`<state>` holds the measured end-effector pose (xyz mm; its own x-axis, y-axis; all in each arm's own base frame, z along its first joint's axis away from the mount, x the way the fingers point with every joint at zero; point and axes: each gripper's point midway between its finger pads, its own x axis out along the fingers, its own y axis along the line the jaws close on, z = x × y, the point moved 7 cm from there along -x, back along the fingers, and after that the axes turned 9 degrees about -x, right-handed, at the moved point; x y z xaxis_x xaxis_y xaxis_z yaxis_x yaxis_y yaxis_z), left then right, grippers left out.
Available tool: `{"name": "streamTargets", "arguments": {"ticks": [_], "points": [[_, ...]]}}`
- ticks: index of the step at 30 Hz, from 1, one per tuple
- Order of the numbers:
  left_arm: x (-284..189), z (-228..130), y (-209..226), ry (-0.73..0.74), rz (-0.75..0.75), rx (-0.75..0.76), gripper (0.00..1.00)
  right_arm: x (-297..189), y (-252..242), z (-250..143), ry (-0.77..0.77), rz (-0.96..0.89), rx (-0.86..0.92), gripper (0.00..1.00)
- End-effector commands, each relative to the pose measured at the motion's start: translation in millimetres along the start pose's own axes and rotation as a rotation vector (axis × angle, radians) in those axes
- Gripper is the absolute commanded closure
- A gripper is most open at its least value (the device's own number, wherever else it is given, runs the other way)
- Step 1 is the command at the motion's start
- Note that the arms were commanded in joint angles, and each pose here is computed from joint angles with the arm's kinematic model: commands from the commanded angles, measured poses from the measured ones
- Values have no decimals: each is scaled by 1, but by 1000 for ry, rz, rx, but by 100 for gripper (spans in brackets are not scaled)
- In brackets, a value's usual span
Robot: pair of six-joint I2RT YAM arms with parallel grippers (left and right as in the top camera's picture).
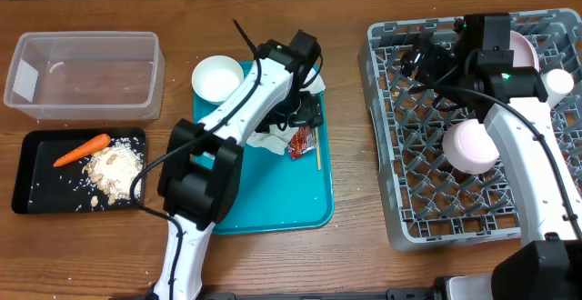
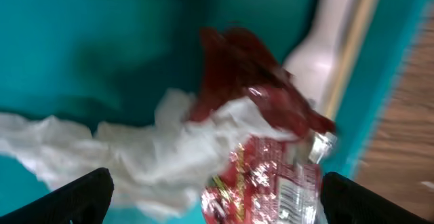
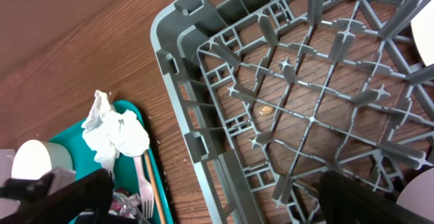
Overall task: Sort waste into correct bins and load items into the dishwasher rack
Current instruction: 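Grasp the red candy wrapper on the teal tray with the left gripper, then carry the wrapper left and drop it into the clear plastic bin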
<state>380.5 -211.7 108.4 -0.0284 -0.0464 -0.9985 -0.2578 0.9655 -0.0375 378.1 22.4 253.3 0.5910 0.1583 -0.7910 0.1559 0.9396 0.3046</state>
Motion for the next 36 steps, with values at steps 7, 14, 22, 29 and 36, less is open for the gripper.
{"name": "streamTargets", "arguments": {"ticks": [7,14,22,29,36], "points": [[29,14,7,-26,92,96,0,-7,3,8,-31,11,1,0],[31,12,8,-11,93,110,38,-7,3,8,-31,10,1,0],[31,9,7,14,77,113,82,-7,3,8,-31,10,1,0],[19,7,21,56,114,100,96,-7,3,8,-31,11,1,0],[-73,30,50,-37,36,20,96,-7,3,8,-31,10,1,0]]}}
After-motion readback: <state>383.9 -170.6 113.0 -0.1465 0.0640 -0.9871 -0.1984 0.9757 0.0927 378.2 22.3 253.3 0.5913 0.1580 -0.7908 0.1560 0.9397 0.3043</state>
